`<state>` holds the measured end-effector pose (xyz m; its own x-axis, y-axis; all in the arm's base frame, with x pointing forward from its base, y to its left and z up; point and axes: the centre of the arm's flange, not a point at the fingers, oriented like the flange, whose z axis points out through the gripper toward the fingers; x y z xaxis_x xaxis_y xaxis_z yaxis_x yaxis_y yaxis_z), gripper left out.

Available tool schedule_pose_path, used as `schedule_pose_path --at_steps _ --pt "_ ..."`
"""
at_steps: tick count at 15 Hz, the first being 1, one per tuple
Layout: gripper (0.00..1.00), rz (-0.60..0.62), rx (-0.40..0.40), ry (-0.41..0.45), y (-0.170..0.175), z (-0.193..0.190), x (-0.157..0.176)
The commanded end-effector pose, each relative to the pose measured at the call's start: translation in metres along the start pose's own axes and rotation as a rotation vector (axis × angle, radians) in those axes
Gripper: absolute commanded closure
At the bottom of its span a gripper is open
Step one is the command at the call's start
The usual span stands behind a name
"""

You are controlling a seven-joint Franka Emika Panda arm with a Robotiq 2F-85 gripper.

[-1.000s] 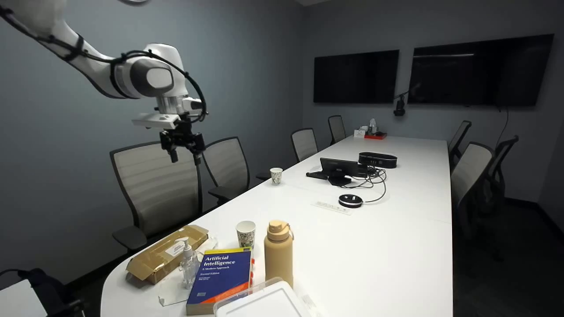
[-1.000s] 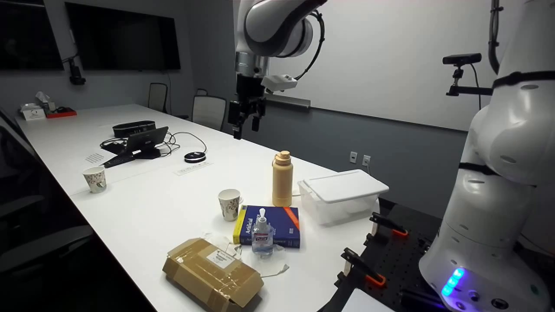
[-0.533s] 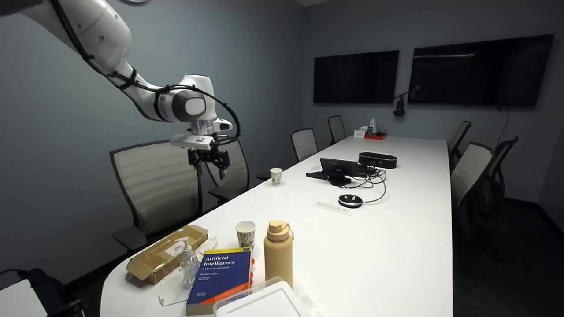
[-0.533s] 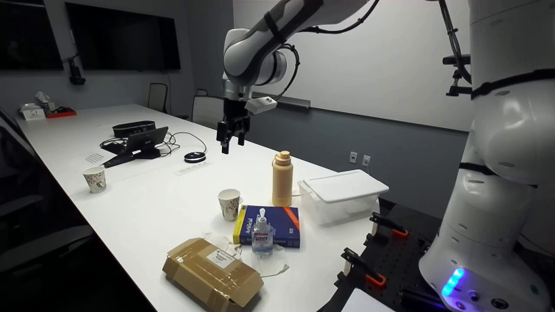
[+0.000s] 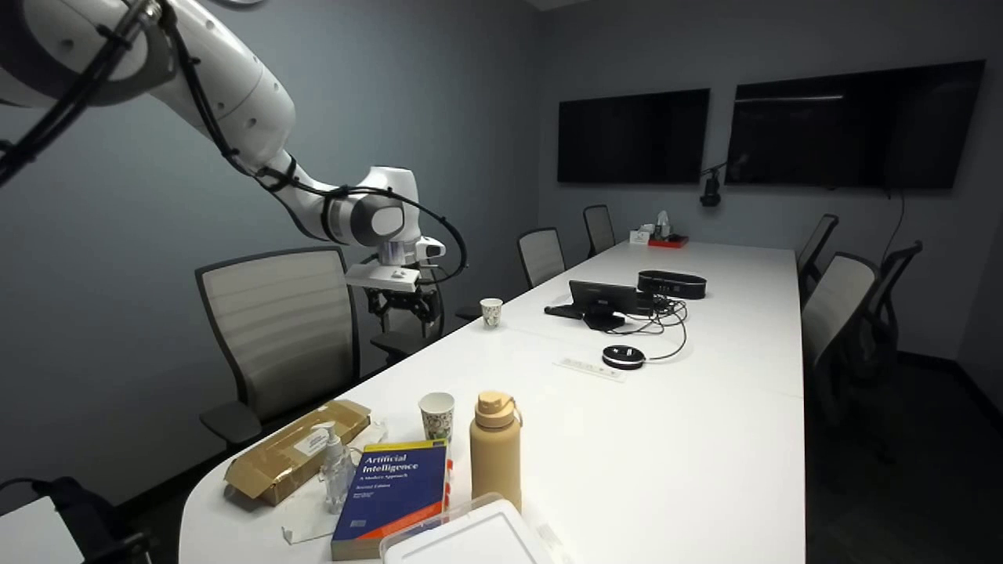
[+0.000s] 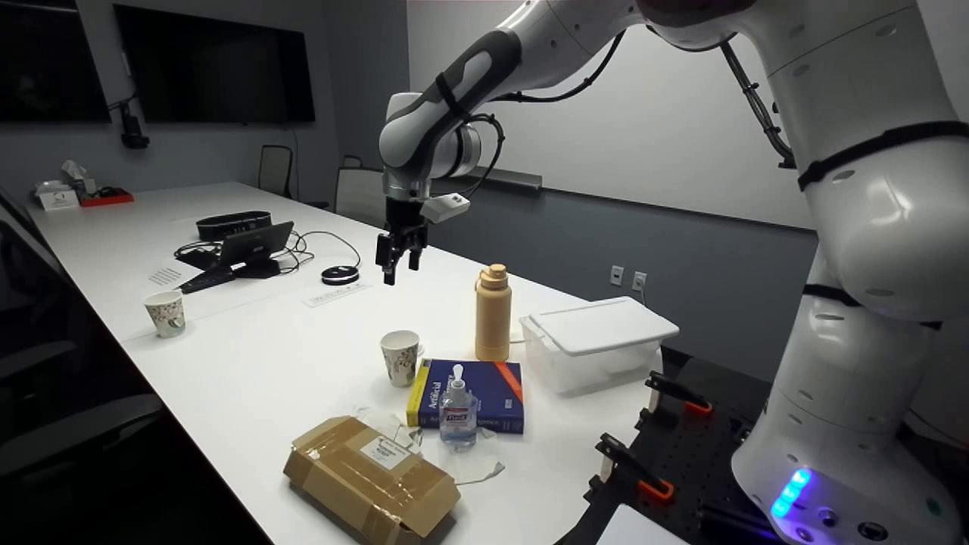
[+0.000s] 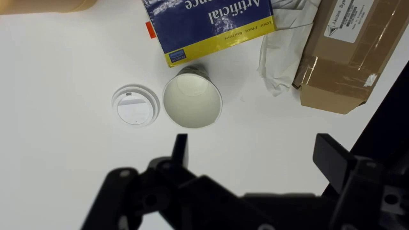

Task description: Move the cup on the left forwards.

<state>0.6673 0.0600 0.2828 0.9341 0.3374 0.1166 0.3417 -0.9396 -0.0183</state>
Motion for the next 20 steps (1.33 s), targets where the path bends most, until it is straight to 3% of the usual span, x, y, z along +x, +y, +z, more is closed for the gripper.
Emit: schedule_pose_path --at_steps 1,12,20 --pt "0.0 -0.026 0.028 0.008 0.019 0.032 0.02" --pt "0.0 -0.056 0.088 -0.054 0.02 0.131 0.029" --pt "0.0 -0.042 0.095 -0.073 0.023 0.164 0.029"
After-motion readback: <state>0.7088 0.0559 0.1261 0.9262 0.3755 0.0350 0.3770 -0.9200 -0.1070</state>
